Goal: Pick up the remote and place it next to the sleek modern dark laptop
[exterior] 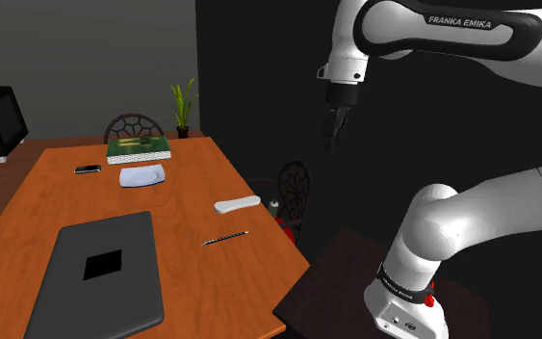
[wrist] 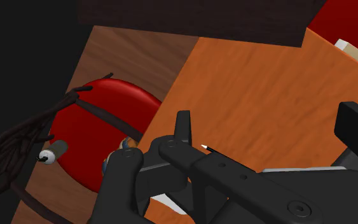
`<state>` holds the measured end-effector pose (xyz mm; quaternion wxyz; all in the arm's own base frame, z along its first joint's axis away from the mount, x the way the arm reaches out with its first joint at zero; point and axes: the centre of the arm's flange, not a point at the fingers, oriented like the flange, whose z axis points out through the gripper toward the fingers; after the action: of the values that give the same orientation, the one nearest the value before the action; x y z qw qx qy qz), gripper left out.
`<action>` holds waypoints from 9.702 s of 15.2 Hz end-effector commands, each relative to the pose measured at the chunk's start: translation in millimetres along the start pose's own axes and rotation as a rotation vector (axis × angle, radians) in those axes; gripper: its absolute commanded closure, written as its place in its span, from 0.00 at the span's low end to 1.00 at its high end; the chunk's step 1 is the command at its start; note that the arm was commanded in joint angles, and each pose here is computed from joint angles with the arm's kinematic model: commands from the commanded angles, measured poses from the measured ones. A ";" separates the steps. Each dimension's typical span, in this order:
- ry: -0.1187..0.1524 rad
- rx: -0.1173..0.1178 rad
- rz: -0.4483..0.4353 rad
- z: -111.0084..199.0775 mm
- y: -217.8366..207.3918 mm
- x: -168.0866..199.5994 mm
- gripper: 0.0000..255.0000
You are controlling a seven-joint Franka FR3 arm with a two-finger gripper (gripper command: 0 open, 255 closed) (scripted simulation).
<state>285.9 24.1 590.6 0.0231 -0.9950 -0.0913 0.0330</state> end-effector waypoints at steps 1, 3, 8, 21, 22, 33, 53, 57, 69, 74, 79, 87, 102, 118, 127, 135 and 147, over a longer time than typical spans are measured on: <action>0.000 0.000 0.000 0.0 0.0 0.0 0.00; 0.002 -0.002 -0.043 16.9 14.3 13.8 0.00; 0.005 -0.009 -0.150 59.0 47.4 50.9 0.00; 0.015 -0.024 -0.427 166.9 114.4 162.5 0.00; 0.016 -0.026 -0.449 175.1 118.3 171.9 0.00; 0.024 -0.039 -0.684 264.7 148.2 279.5 0.00; 0.033 -0.054 -0.939 400.5 153.9 403.5 0.00; 0.033 -0.054 -0.939 400.5 153.9 403.5 0.00; 0.033 -0.054 -0.939 400.5 153.9 403.6 1.00; 0.033 -0.054 -0.939 384.8 153.1 402.5 1.00; 0.033 -0.054 -0.939 358.4 151.7 400.9 1.00; 0.033 -0.054 -0.939 316.4 149.5 398.3 1.00; 0.033 -0.054 -0.939 305.5 11.6 349.6 1.00; 0.033 -0.054 -0.939 319.4 -187.5 280.6 1.00; 0.033 -0.054 -0.939 327.2 -299.5 241.8 1.00; 0.033 -0.054 -0.939 334.1 -399.1 207.2 1.00; 0.033 -0.054 -0.939 370.5 -465.7 185.5 1.00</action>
<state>357.8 530.1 239.1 0.0110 -0.8467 -0.5319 0.0011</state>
